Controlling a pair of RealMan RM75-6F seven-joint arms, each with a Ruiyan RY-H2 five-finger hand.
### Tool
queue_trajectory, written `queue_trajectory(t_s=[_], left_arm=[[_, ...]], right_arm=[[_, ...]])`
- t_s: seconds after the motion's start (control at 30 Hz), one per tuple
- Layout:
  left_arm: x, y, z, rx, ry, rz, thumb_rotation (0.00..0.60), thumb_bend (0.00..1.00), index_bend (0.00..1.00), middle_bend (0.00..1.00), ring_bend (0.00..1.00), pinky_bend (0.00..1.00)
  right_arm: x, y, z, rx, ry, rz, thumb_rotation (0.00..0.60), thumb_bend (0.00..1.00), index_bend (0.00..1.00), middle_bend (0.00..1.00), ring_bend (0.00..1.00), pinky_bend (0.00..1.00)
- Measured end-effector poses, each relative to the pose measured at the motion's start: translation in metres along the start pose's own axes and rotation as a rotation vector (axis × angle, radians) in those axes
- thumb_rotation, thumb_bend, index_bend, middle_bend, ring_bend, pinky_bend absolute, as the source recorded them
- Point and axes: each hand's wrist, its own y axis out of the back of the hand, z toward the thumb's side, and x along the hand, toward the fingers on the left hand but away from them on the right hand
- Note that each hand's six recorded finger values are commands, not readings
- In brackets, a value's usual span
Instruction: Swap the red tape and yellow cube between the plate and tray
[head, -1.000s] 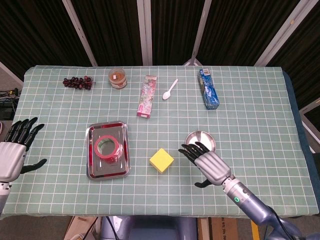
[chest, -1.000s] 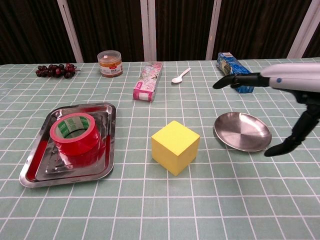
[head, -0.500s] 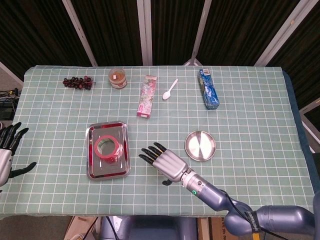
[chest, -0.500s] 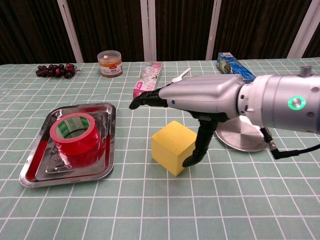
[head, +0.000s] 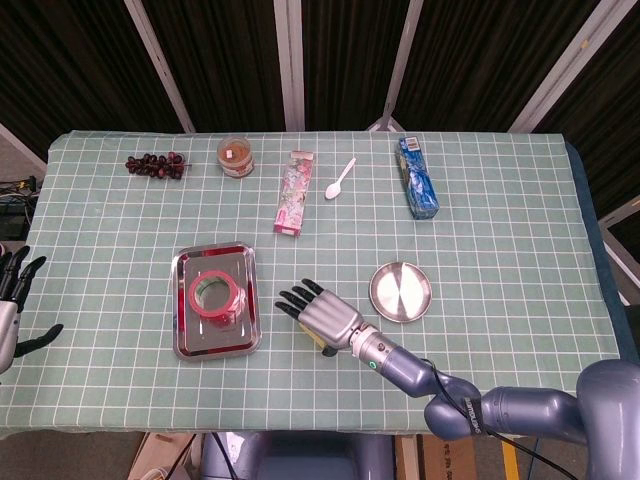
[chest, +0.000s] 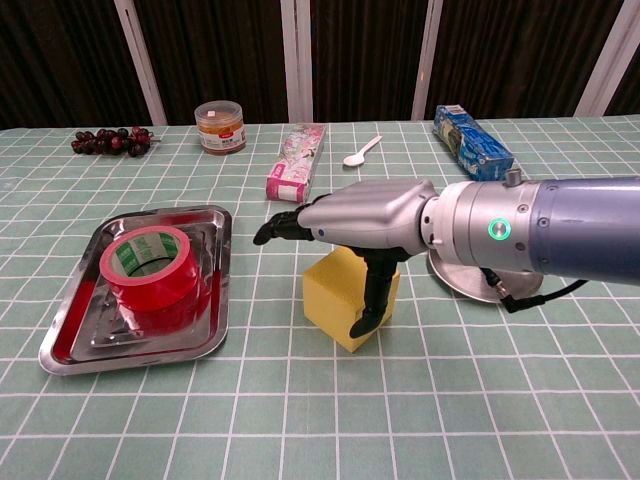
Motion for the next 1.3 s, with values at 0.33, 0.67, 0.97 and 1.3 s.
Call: queue_trajectory(t_s=[0.33,0.67,0.97,1.3], left_arm=[[0.003,-0.002,0.004,-0.014,-0.005,0.005,0.600,0.04,0.12,0.00,0.00,0.00],[0.004,-0.001,0.003,-0.032,-0.007,0.022,0.600,0.04,0.12,0.00,0.00,0.00],[0.002,0.002,0.003,-0.015,-0.009,0.039,0.600,0.04,0.12,0.00,0.00,0.00],[-0.002,0.005,0.006,-0.007,-0.013,0.049,0.600,0.04,0.12,0.00,0.00,0.00]], right_arm=[[-0.001,-0.007,-0.012,0.003,-0.006,-0.011,0.600,0.13,0.25,0.23,0.42,0.30],[-0.001,-0.002,-0.017,0.009,-0.019,-0.088,0.600,0.23,0.36,0.37,0.59,0.47],[0.010,0.025,-0.047,0.029,-0.090,-0.150,0.600,0.24,0.36,0.37,0.59,0.47],[0.057,0.039,-0.146,-0.021,-0.325,-0.074,0.600,0.24,0.36,0.37,0.57,0.44]])
